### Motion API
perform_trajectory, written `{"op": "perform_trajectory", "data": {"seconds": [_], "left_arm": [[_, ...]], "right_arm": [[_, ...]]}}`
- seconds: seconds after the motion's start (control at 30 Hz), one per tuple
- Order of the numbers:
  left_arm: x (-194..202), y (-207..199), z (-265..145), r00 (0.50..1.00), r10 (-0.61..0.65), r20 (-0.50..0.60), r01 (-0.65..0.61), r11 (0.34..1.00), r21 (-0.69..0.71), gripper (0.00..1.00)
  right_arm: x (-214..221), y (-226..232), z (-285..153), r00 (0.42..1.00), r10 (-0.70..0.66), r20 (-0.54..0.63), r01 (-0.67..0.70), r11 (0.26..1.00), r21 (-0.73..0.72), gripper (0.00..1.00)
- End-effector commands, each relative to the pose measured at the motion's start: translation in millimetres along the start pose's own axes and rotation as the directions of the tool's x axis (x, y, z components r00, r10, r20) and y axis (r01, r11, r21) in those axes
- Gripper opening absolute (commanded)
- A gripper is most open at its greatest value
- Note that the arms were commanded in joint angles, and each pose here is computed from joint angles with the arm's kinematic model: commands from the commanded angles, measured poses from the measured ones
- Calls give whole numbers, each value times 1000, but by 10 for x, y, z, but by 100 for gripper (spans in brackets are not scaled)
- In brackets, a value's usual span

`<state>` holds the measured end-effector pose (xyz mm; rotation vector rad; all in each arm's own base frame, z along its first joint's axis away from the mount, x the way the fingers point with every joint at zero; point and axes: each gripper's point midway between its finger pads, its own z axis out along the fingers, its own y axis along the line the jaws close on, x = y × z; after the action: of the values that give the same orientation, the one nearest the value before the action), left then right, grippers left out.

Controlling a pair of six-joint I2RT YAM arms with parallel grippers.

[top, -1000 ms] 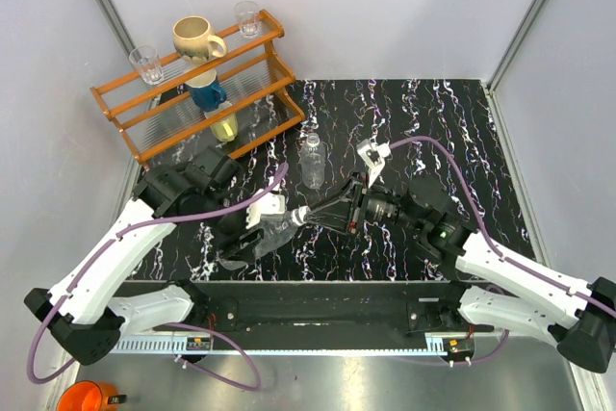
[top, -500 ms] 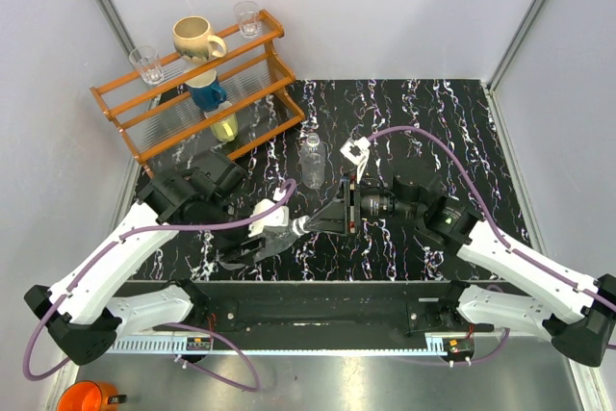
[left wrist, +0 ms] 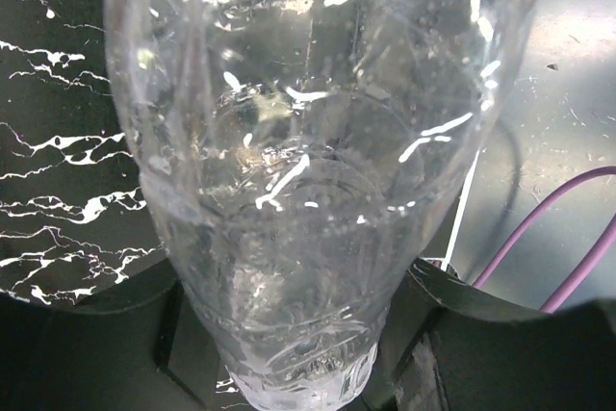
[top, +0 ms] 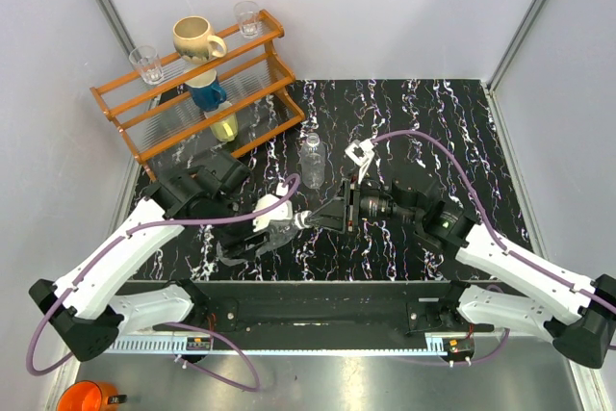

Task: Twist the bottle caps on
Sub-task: Screw the bottle cap onto the plastic bottle.

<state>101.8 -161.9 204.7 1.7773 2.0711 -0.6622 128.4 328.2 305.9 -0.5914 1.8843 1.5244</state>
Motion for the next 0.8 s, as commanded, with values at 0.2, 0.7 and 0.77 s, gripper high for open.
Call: {"op": "perform_trajectory", "data": {"seconds": [0.2, 0.7, 0.77], "left_arm": [[-429, 292, -36, 988, 12, 152, 4, 994, -110, 11], [-334, 276, 9, 993, 37, 111, -26, 994, -105, 11], [-321, 282, 12, 994, 40, 104, -28, 994, -109, 11]], "right_arm": [[119, -34, 123, 997, 70, 11, -69, 996, -55, 7], [277, -40, 199, 988, 115, -101, -122, 991, -63, 6], [263, -37, 215, 987, 118, -108, -125, 990, -58, 6]]}}
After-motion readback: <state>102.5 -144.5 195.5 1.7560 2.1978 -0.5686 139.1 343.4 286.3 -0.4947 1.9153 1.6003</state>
